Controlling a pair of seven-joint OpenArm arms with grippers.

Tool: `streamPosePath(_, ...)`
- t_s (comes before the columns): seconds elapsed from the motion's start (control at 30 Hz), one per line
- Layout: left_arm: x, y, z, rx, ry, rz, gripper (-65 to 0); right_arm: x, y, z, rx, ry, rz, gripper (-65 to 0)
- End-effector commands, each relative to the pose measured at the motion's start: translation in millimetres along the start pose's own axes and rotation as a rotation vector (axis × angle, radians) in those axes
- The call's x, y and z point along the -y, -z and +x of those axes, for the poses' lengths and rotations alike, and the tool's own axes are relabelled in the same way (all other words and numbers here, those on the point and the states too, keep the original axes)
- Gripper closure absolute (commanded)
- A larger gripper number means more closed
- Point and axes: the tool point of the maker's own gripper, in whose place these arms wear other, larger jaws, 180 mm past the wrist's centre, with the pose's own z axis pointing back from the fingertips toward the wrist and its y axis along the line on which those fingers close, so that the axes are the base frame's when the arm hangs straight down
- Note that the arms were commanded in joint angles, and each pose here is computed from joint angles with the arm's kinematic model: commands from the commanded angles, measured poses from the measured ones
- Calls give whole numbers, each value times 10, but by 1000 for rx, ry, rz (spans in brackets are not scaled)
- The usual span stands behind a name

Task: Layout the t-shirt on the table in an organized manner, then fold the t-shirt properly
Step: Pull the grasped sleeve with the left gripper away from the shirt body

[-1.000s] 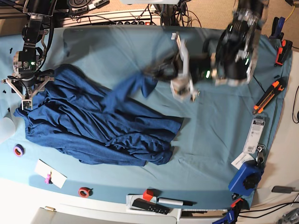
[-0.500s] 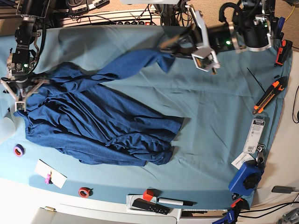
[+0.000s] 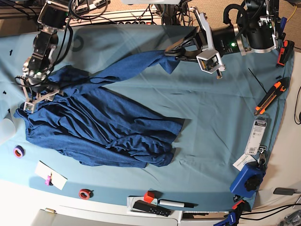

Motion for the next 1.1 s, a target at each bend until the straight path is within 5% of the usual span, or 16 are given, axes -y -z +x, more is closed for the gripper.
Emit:
streamPosePath(0.0, 58, -17, 104, 42, 12, -21, 0, 102, -33, 249, 60, 29, -15, -352)
streamPosePath(0.23, 58, -16, 106, 43, 13, -21, 0, 144, -49, 349, 74, 111, 20, -342)
streamPosePath(0.3, 58, -16, 106, 43, 13, -21, 0, 116, -51, 366, 82, 94, 36, -262)
streamPosePath(0.43, 58, -16, 106, 43, 13, -21, 0, 95, -53, 380, 90, 79, 47, 0)
streamPosePath(0.67, -6, -16, 43, 8, 34, 14, 0, 315, -128, 382, 66, -14, -63, 0)
streamPosePath(1.07, -128, -25, -74, -60, 73, 79, 0, 739, -887, 512, 139, -89, -182, 0)
